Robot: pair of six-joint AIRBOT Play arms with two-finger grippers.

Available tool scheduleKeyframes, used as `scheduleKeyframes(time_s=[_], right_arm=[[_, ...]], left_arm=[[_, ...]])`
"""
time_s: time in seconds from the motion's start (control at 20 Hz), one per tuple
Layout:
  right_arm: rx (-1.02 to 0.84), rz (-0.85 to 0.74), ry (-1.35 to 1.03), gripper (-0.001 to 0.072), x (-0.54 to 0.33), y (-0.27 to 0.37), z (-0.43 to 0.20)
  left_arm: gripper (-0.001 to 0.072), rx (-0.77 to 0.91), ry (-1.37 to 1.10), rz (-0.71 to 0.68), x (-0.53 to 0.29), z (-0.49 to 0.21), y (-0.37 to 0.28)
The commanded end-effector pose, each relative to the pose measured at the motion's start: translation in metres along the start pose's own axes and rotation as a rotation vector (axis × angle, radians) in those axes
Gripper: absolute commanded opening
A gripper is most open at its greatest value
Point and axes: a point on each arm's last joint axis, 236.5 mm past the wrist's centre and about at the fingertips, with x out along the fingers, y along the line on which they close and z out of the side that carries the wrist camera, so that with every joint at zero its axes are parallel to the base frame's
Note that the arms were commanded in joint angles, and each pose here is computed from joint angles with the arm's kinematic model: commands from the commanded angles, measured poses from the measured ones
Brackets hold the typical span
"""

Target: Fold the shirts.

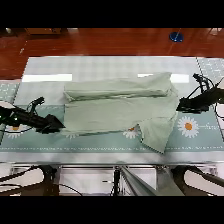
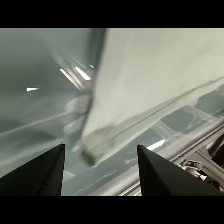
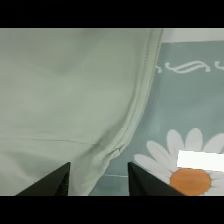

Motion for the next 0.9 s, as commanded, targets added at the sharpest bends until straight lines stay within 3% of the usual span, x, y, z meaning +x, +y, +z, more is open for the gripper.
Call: scheduleKeyframes(time_s=[0.0,0.15,0.2,0.3,0.55,0.85], right_arm=[[-0.017,-0.065,-0.009,0.0450,-0.009,-0.013,-0.004],[-0.021,-0.125,-0.030,0.0450,-0.020,-0.024,-0.005],[-0.025,-0.142,-0.038,0.0449,-0.023,-0.027,-0.005],[-0.010,-0.155,-0.056,0.0429,-0.031,-0.033,-0.006],[0.205,-0.005,-0.056,0.0429,-0.030,-0.056,-0.027],[0.312,0.343,-0.048,0.0479,0.013,-0.004,-0.052]], left_arm=[[0.0552,0.029,-0.003,-0.023,0.030,0.014,-0.020],[0.0552,0.023,0.089,-0.053,0.055,0.003,-0.029],[0.0506,0.021,0.111,-0.055,0.061,0.000,-0.029],[0.0019,0.015,0.110,-0.057,0.061,0.000,-0.028],[0.0023,0.011,0.103,-0.060,0.058,0.002,-0.027],[0.0023,0.016,0.103,-0.062,0.058,0.003,-0.028]])
